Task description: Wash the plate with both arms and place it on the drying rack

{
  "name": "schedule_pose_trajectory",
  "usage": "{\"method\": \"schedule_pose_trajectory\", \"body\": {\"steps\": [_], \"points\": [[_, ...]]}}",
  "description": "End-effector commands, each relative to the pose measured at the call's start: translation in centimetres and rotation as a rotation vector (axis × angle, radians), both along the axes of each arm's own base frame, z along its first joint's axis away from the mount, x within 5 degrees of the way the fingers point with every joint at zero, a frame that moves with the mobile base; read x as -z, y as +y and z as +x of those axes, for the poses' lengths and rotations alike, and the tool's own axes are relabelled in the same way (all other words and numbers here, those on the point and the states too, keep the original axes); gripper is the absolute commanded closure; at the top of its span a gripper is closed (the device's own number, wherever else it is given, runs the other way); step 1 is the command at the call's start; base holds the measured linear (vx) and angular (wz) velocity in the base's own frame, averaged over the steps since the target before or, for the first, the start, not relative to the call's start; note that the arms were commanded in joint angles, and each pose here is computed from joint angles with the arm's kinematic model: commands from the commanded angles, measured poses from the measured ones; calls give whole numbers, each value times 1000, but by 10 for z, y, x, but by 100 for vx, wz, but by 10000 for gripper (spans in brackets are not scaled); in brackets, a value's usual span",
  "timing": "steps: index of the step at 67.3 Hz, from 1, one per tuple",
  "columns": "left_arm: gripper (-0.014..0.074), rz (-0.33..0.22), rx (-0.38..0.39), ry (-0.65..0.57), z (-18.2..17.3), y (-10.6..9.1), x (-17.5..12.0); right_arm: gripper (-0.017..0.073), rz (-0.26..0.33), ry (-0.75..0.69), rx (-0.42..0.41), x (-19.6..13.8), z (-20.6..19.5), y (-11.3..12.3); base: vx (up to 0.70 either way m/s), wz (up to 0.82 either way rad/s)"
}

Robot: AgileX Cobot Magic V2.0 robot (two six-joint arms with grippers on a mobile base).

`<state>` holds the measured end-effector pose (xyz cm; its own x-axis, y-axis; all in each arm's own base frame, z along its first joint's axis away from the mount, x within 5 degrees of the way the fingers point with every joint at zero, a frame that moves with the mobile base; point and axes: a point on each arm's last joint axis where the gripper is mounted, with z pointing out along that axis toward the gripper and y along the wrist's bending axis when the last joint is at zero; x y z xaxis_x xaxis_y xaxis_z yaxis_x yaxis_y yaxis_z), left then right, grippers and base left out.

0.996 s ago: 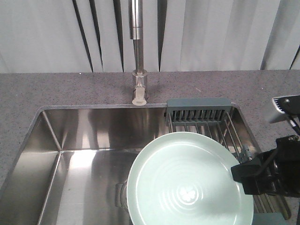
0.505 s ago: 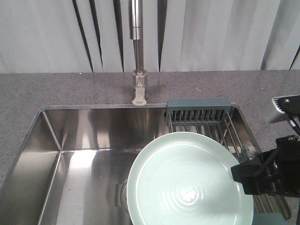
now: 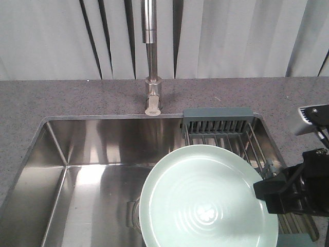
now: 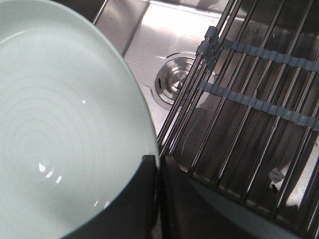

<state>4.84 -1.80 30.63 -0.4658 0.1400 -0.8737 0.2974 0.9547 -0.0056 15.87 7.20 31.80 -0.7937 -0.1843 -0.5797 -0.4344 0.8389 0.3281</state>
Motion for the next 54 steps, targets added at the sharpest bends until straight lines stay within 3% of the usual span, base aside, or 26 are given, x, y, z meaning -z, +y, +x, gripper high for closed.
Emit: {"method": "schedule_pose_trajectory", "body": {"steps": [1,17,38,54], "points": [[7,-37,-7,-71,3,-1,-12,564,26,-70,12,-12,1,0,0,0],[7,-37,-7,-71,3,-1,-12,564,-51,-78,-8,-9,1,-4,0,0],[7,-37,-7,-71,3,-1,-12,564,-38,-64,-62,-9,4,1,0,0],[7,-37,-7,-71,3,-1,-12,564,-84,-11,-204,-10,29,41,0,0]]}}
